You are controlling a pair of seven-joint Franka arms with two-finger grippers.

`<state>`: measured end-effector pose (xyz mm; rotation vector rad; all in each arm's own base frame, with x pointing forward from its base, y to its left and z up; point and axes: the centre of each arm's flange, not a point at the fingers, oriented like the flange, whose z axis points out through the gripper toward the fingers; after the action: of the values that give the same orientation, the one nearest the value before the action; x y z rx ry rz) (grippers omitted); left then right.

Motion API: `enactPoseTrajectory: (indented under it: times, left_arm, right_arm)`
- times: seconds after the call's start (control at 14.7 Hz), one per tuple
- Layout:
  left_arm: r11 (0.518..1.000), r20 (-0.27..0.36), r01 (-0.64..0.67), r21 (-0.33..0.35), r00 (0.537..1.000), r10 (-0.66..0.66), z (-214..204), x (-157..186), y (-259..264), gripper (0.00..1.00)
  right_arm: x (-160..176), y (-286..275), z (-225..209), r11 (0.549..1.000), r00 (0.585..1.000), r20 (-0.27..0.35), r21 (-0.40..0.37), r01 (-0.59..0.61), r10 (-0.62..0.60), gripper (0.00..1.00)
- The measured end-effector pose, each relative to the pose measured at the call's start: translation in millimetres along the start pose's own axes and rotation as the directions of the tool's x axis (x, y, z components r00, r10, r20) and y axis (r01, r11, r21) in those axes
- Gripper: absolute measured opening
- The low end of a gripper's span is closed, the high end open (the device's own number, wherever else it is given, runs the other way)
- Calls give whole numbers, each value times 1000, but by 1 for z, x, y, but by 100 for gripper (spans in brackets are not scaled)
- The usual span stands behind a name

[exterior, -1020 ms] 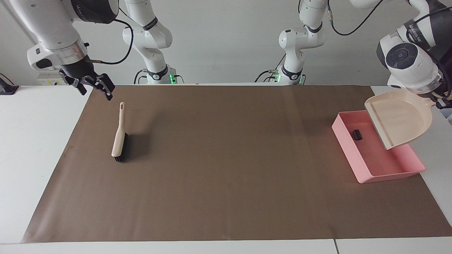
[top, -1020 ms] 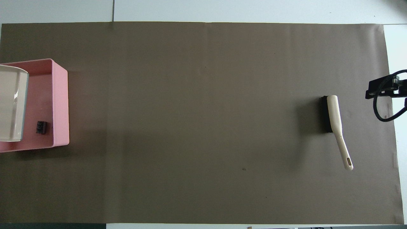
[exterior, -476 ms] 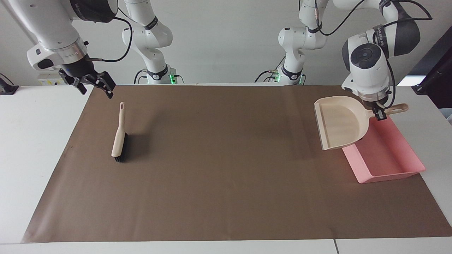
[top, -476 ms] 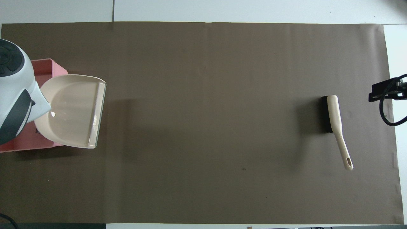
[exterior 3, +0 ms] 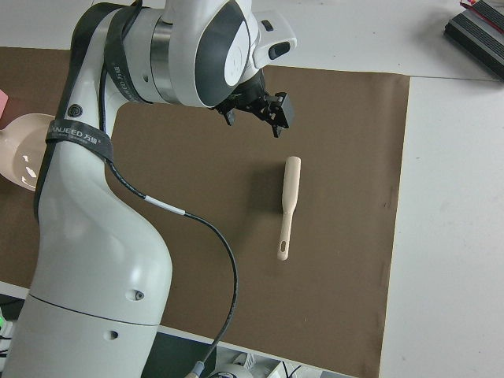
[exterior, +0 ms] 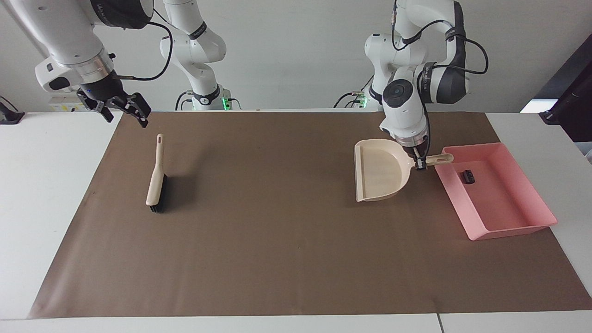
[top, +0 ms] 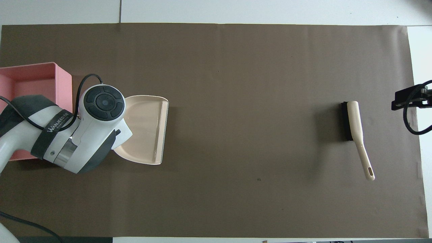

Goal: Clean e-waste and dump in bin

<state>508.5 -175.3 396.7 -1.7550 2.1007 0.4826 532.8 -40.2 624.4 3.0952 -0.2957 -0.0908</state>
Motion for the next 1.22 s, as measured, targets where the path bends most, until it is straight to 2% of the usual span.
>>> enactPoseTrajectory:
  times: [0.34, 0.61, 1.22]
  left_arm:
    - [999, -66, 6, 44, 998, -3, -3, 60, 1, 33]
    - [999, -62, 18, 44, 998, -16, 5, 116, 5, 33]
    - [997, -78, 64, 44, 995, -61, 17, 98, -9, 33]
  right_arm:
    - [-1, -5, -1, 1000, 1000, -1, -1, 10, -10, 100]
    - [-1, -5, -2, 1000, 1000, -3, -1, 23, -23, 100]
    - [-1, -5, -1, 1000, 1000, 1, -1, 23, -23, 100]
